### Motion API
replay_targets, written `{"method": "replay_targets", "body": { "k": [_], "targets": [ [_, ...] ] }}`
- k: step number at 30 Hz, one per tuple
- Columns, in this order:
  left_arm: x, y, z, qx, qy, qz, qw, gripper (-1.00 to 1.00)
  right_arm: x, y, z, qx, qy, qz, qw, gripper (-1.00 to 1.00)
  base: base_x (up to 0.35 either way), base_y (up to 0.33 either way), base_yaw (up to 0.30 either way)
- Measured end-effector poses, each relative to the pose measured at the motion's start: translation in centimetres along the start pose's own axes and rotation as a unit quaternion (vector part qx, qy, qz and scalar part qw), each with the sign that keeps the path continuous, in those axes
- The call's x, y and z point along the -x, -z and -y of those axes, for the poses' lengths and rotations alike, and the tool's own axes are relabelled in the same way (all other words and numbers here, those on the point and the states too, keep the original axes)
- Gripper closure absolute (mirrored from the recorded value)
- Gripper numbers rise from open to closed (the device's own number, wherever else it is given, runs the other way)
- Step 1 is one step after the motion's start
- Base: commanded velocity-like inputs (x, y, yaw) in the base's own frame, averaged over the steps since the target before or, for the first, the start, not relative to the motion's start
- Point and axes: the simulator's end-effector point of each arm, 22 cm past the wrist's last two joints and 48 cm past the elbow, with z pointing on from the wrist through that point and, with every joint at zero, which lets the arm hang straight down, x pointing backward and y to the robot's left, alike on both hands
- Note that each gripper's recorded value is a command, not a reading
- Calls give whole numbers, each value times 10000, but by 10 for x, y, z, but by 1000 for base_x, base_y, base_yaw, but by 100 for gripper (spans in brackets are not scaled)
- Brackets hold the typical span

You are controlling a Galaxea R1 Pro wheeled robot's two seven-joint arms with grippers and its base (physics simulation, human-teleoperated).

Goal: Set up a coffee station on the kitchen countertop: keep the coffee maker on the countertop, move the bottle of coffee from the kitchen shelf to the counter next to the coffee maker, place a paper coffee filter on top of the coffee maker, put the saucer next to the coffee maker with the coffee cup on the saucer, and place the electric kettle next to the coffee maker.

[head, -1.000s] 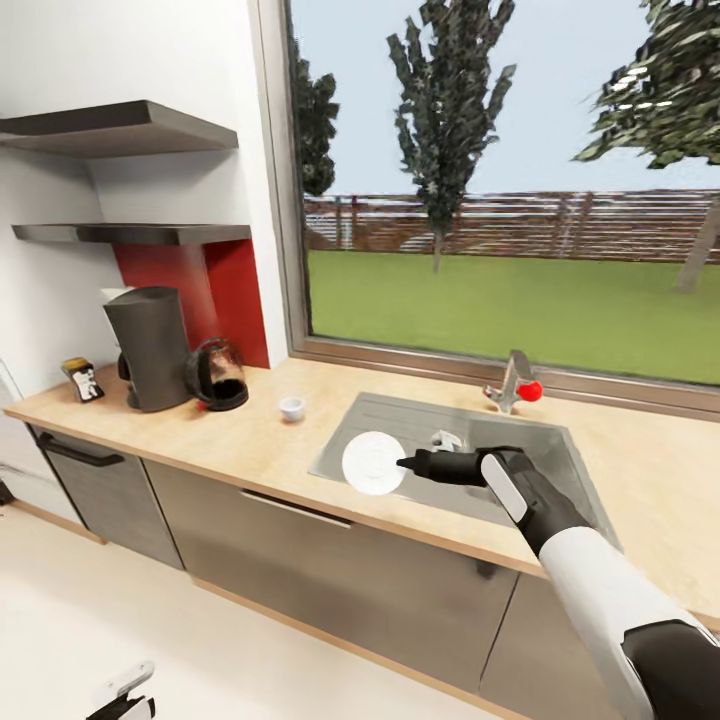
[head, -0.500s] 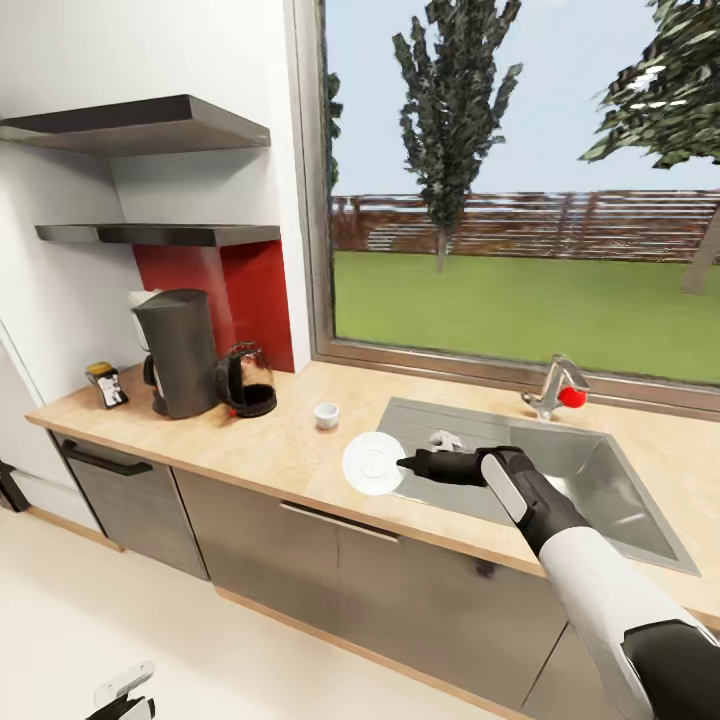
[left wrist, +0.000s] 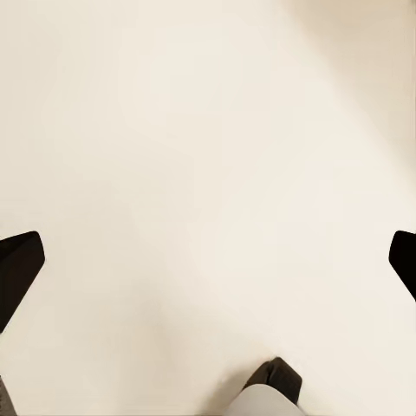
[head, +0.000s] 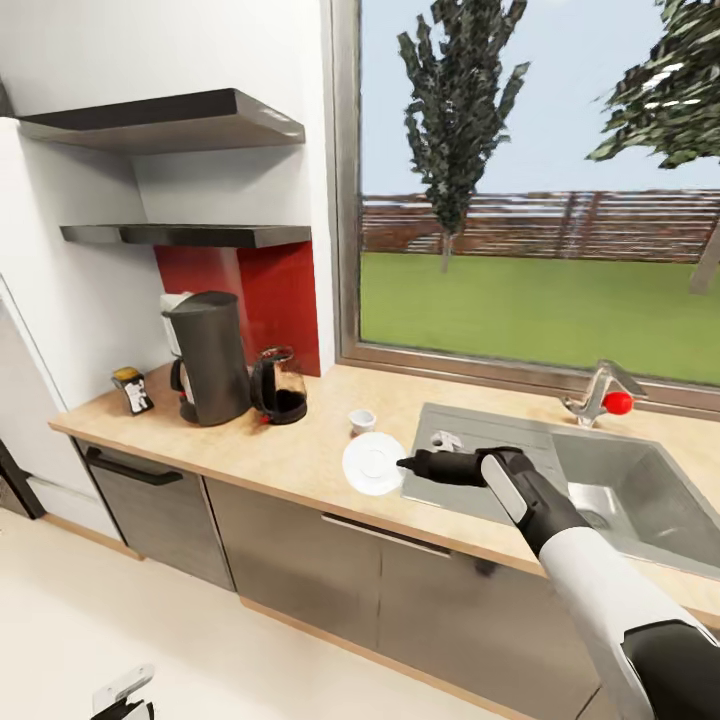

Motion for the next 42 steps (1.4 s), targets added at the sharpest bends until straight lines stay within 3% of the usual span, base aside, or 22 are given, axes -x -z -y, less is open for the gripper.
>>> {"method": "replay_targets", "body": {
  "k": [29, 31, 35, 37, 42],
  "targets": [
    [0, 0, 0, -2, -2, -3, 10000, -100, -8, -4, 2, -38, -66, -91, 9999, 100, 110, 347, 0],
    [0, 0, 0, 1, -2, -3, 10000, -100, -17, -6, 10, -108, -173, -186, 9996, 100, 110, 348, 0],
    [-1, 0, 0, 2, -1, -4, 10000, -100, -53, -10, 47, -436, -742, -472, 9952, 100, 110, 347, 0],
    [0, 0, 0, 5, 1, -4, 10000, -100, -63, -15, 58, -653, -1151, -448, 9902, 100, 110, 347, 0],
    [-1, 0, 0, 9, 4, -9, 10000, -100, -59, -18, 66, -907, -1561, -253, 9832, 100, 113, 347, 0]
  ]
}}
